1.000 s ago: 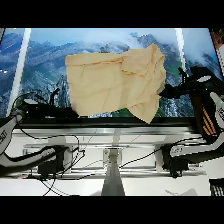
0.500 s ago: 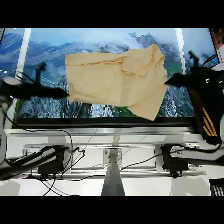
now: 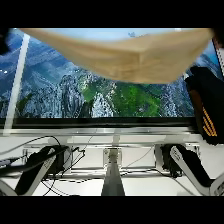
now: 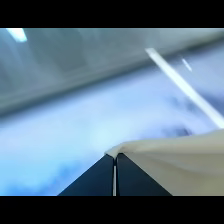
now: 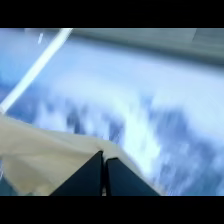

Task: Fold the clothes and pants, and hang the long-sleeved shirts on hangers.

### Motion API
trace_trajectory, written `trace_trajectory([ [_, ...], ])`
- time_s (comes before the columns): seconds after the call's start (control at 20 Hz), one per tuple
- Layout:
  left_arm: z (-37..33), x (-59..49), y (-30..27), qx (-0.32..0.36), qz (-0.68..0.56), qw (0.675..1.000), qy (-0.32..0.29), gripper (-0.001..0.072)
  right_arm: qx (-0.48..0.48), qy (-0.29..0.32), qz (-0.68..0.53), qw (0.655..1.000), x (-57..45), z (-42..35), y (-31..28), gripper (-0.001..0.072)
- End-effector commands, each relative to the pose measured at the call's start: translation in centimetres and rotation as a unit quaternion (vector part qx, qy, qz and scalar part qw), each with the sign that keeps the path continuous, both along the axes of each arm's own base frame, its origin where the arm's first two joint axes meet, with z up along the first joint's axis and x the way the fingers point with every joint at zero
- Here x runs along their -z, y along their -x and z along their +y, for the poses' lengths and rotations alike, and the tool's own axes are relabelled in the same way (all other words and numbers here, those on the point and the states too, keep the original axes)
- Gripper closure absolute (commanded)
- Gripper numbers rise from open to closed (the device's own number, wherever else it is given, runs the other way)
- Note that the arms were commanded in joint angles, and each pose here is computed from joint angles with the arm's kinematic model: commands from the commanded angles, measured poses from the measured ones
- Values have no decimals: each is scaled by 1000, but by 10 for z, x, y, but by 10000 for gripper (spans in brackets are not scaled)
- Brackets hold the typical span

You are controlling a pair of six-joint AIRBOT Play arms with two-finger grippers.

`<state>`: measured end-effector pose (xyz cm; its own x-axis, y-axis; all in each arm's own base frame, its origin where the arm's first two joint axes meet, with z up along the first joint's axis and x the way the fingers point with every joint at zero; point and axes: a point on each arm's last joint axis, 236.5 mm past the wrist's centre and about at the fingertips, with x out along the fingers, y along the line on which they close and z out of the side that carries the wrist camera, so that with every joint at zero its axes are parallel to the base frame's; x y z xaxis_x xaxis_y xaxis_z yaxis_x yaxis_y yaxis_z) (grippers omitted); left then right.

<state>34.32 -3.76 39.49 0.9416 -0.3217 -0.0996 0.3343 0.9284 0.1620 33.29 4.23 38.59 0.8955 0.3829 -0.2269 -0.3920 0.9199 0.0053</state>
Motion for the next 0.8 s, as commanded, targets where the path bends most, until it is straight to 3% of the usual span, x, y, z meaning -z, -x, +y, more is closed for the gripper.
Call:
trace_trajectory([
  [0.0, 12, -120, 82, -82, -214, 973, 1, 693, 36, 23, -208, 977, -122, 24, 91, 704],
  [0.15, 9, -139, 115, -98, -254, 962, -17, 693, 44, 38, -253, 966, -141, 35, 130, 704],
  [0.3, 14, -132, 104, -99, -236, 967, 2, 693, 63, 59, -223, 971, -123, 22, 115, 703],
  [0.4, 19, -99, 60, -82, -157, 983, 57, 693, 66, 49, -161, 984, -88, 4, 73, 704],
  [0.55, 17, 20, -26, -27, 57, 996, 63, 694, 37, -28, 2, 999, 3, -13, -6, 703],
  [0.75, 36, 181, -114, -3, 273, 957, 100, 694, -10, -117, 189, 975, 133, -11, -85, 704],
])
